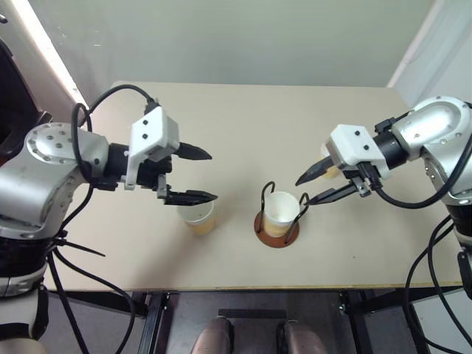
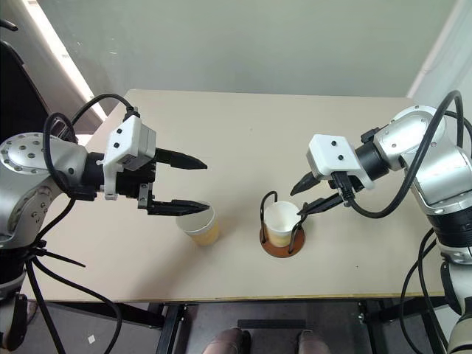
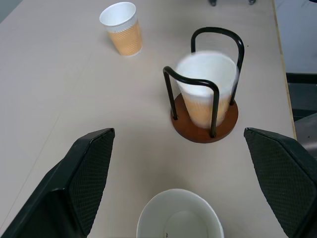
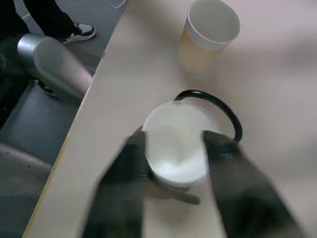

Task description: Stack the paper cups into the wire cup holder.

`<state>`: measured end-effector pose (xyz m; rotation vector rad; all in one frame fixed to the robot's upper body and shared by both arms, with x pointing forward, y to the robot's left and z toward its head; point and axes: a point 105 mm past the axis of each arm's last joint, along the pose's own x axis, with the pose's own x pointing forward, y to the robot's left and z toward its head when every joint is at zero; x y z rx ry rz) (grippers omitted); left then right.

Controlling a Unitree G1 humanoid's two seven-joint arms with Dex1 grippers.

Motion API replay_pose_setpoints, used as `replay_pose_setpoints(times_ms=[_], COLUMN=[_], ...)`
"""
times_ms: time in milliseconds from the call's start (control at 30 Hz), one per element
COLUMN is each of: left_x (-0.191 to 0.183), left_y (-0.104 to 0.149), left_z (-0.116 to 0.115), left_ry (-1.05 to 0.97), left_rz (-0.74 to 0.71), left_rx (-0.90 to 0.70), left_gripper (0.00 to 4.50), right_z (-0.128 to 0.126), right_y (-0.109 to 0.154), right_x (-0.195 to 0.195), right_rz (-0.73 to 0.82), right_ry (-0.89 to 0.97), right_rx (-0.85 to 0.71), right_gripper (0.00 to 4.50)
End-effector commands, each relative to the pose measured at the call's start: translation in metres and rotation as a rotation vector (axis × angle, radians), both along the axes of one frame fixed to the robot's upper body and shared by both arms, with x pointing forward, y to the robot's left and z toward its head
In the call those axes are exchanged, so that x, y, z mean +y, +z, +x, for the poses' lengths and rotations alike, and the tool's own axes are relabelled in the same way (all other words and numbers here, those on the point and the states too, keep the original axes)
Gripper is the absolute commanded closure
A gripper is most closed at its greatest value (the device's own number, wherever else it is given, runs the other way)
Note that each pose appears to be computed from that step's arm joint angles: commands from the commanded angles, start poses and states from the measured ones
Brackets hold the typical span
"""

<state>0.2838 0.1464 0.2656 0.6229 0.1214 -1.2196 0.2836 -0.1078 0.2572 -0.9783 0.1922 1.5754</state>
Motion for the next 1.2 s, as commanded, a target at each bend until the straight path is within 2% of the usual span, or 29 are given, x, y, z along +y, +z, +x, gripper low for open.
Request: replay_pose_setpoints(times_ms=[33, 100, 133, 200, 233, 300, 367, 467, 567, 800, 900, 1067, 1200], left_x=[-0.007, -0.008, -0.009, -0.01, -0.011, -0.01, -0.015, -0.022, -0.029, -0.028, -0.025, -0.022, -0.022], left_y=[0.023, 0.026, 0.026, 0.024, 0.024, 0.02, 0.019, 0.019, 0.013, 0.011, 0.011, 0.01, 0.01], left_z=[0.003, 0.005, 0.018, 0.038, 0.044, 0.065, 0.075, 0.073, 0.062, 0.055, 0.053, 0.049, 0.047], left_ry=[0.002, 0.01, 0.066, 0.147, 0.168, 0.251, 0.276, 0.251, 0.201, 0.2, 0.207, 0.215, 0.217], left_rz=[-0.052, -0.066, -0.069, -0.066, -0.063, -0.028, -0.044, -0.081, -0.087, -0.082, -0.077, -0.069, -0.069], left_rx=[-0.106, -0.121, -0.145, -0.186, -0.197, -0.277, -0.299, -0.277, -0.245, -0.231, -0.229, -0.221, -0.222], left_gripper=[0.0, 0.0, 0.0, 0.0, 0.0, 0.0, 0.0, 0.0, 0.0, 0.0, 0.0, 0.0, 0.0], right_z=[0.006, 0.009, 0.033, 0.069, 0.078, 0.092, 0.108, 0.121, 0.136, 0.144, 0.144, 0.143, 0.144], right_y=[0.037, 0.042, 0.042, 0.034, 0.031, 0.024, 0.011, -0.004, -0.022, -0.049, -0.061, -0.07, -0.057], right_x=[-0.007, -0.01, -0.026, -0.057, -0.066, -0.073, -0.088, -0.104, -0.109, -0.103, -0.105, -0.103, -0.1], right_rz=[0.123, 0.143, 0.143, 0.105, 0.088, 0.181, 0.176, 0.095, 0.095, 0.048, -0.006, -0.022, 0.018], right_ry=[-0.078, -0.105, -0.239, -0.432, -0.474, -0.538, -0.628, -0.697, -0.755, -0.745, -0.743, -0.728, -0.72], right_rx=[-0.078, -0.087, -0.149, -0.24, -0.262, -0.19, -0.183, -0.227, -0.238, -0.182, -0.168, -0.144, -0.163], right_gripper=[1.1, 0.38, 0.08, 0.08, 0.08, 0.08, 0.08, 0.08, 0.08, 0.08, 0.67, 2.44, 3.82])
